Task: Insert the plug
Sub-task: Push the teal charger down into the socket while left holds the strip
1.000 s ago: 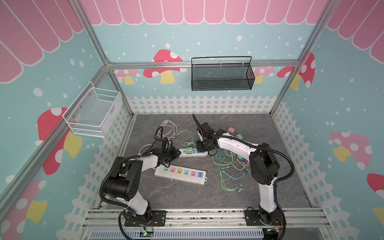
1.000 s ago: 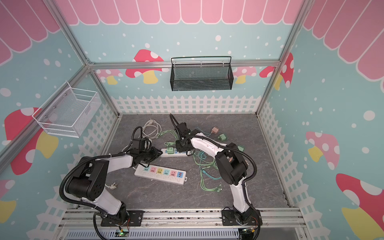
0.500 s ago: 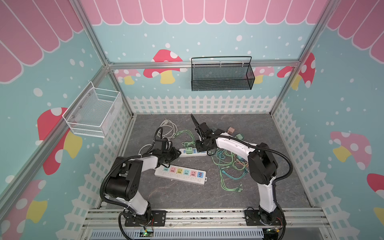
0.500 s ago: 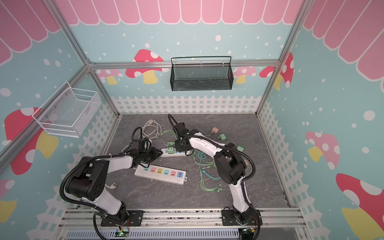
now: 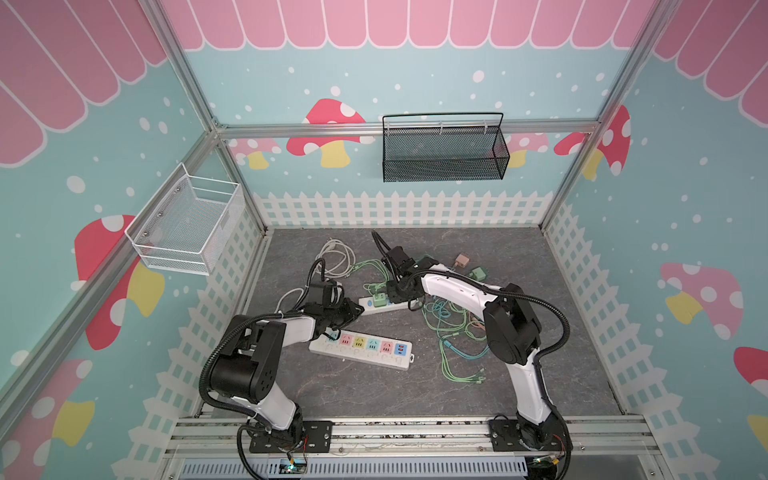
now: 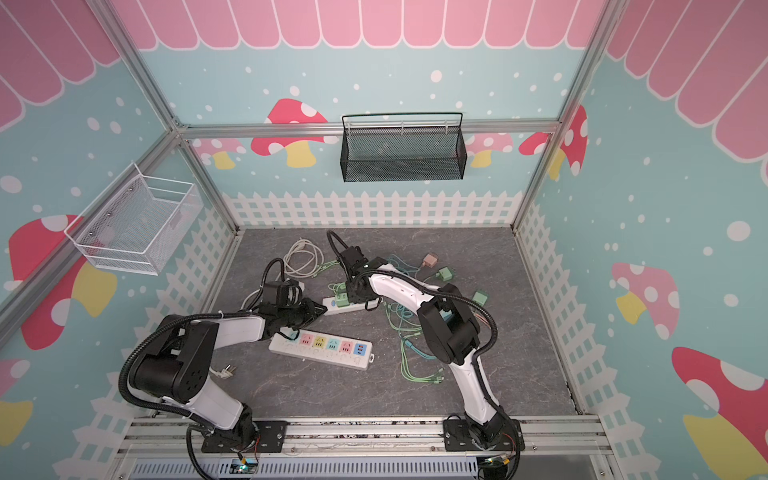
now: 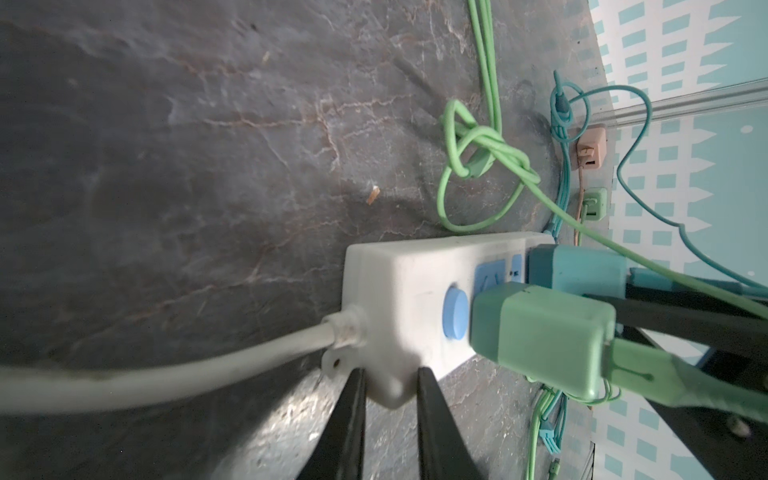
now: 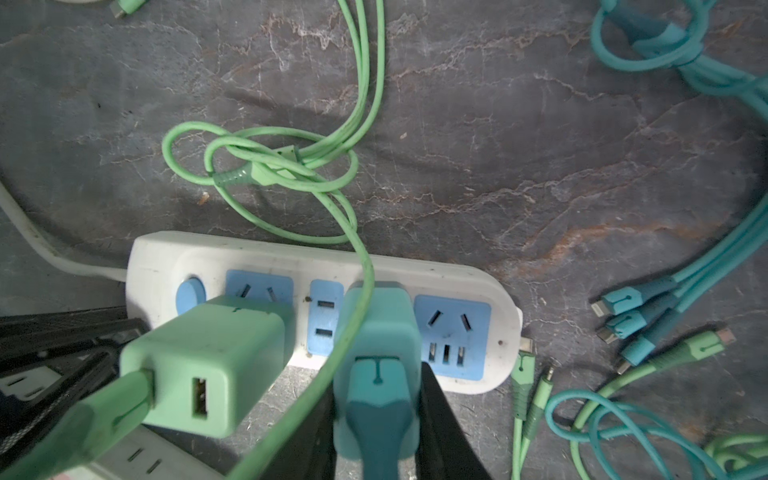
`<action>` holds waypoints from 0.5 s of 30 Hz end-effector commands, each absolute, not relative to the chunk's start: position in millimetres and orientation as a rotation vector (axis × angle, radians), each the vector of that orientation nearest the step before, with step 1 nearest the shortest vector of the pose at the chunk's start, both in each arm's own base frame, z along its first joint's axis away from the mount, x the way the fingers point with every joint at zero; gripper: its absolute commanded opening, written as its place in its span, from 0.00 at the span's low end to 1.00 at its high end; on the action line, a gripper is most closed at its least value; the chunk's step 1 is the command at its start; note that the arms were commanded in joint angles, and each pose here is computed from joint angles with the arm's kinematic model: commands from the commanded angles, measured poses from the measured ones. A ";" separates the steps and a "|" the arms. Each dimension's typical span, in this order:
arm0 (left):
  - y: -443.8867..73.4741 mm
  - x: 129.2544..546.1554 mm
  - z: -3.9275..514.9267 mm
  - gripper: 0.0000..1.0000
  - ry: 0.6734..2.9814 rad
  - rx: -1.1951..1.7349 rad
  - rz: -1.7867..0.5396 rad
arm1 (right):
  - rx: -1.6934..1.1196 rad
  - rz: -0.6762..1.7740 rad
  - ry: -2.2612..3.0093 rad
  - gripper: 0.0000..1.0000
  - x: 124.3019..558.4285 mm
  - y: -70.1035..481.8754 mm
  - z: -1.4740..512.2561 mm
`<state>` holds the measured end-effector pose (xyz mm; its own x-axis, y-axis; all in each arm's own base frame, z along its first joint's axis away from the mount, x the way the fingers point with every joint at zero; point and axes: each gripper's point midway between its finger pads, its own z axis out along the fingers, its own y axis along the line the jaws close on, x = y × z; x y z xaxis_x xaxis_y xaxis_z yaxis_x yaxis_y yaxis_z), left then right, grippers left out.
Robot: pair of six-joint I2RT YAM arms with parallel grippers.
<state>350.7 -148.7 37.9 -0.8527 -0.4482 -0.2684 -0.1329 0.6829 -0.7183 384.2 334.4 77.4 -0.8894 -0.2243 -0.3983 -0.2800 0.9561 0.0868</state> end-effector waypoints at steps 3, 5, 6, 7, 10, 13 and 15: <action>-153.6 331.9 24.1 0.21 2.541 -0.483 -1.024 | -0.430 0.018 2.817 0.00 371.7 320.0 37.0; -153.9 332.1 24.9 0.20 2.539 -0.480 -1.025 | -0.439 -0.008 2.820 0.00 371.8 319.3 33.0; -153.7 331.8 24.9 0.20 2.540 -0.481 -1.023 | -0.443 -0.024 2.826 0.00 371.1 318.1 29.5; -153.5 332.2 25.5 0.20 2.538 -0.481 -1.022 | -0.448 -0.037 2.832 0.00 370.5 317.1 26.3; -152.5 331.7 26.0 0.20 2.537 -0.484 -1.017 | -0.472 -0.061 2.855 0.00 366.6 315.7 14.8; -151.9 331.4 26.2 0.20 2.544 -0.484 -1.007 | -0.496 -0.100 2.879 0.00 362.3 312.1 2.4; -151.9 331.4 28.0 0.20 2.540 -0.485 -1.009 | -0.512 -0.127 2.887 0.00 359.8 310.2 -2.9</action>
